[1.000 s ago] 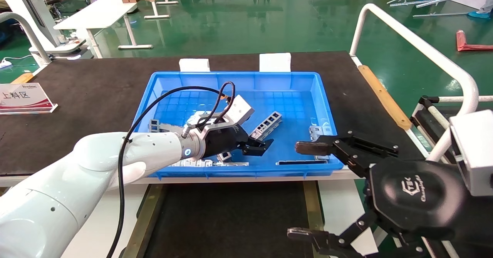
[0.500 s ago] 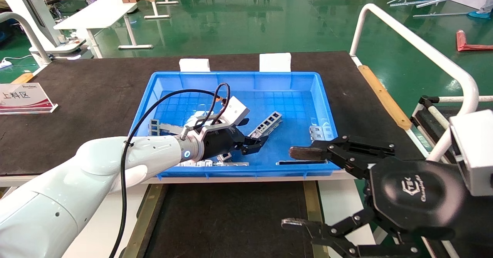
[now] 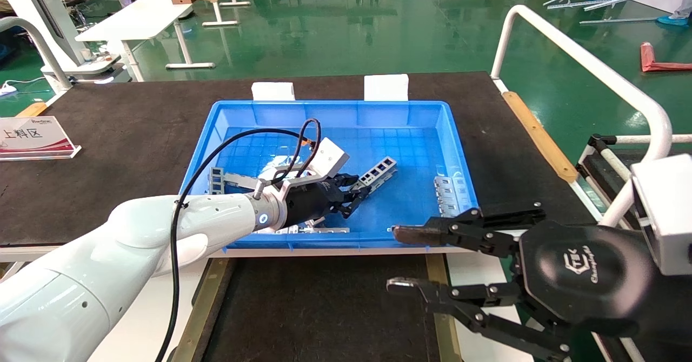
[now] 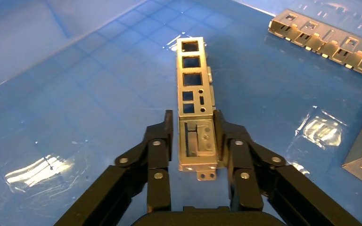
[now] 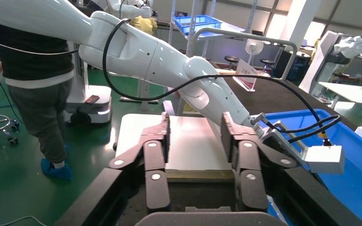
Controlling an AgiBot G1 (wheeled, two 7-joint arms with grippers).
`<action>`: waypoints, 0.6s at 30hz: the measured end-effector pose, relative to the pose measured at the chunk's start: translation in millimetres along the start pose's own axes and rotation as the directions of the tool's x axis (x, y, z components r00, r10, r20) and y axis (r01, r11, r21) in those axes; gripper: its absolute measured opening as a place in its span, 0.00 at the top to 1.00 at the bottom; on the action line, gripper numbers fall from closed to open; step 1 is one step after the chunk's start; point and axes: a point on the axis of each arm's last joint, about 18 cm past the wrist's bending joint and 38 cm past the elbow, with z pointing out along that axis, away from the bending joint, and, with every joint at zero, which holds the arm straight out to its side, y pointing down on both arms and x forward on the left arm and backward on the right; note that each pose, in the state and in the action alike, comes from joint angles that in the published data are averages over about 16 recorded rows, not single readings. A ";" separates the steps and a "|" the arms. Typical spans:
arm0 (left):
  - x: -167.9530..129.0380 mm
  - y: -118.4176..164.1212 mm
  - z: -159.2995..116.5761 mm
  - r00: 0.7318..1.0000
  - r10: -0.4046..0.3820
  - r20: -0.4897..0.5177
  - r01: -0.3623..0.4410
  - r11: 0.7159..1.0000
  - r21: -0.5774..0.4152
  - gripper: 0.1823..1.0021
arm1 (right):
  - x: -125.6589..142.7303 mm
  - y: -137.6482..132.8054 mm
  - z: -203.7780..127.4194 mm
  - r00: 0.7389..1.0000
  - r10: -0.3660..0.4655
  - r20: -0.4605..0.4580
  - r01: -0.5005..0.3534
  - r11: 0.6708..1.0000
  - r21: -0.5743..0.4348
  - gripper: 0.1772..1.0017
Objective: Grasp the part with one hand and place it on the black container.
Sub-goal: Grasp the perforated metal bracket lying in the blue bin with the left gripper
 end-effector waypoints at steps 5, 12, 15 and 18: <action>-1.1 -2.2 -0.2 1.000 -0.004 0.003 0.004 1.000 0.006 0.75 | 0.0 0.0 0.0 1.000 0.000 0.000 0.000 1.000 0.000 0.68; -8.0 -17.2 -3.2 1.000 -0.009 0.011 0.009 0.999 0.043 0.82 | 0.0 0.0 0.0 1.000 0.000 0.000 0.000 1.000 0.000 0.84; -11.6 -27.4 -6.0 1.000 -0.009 0.009 0.009 0.998 0.068 0.83 | 0.0 0.0 0.0 1.000 0.000 0.000 0.000 1.000 0.000 0.88; -12.9 -38.4 -11.5 1.000 -0.003 -0.016 0.005 0.995 0.099 0.83 | 0.0 0.0 0.0 1.000 0.000 0.000 0.000 1.000 0.000 0.92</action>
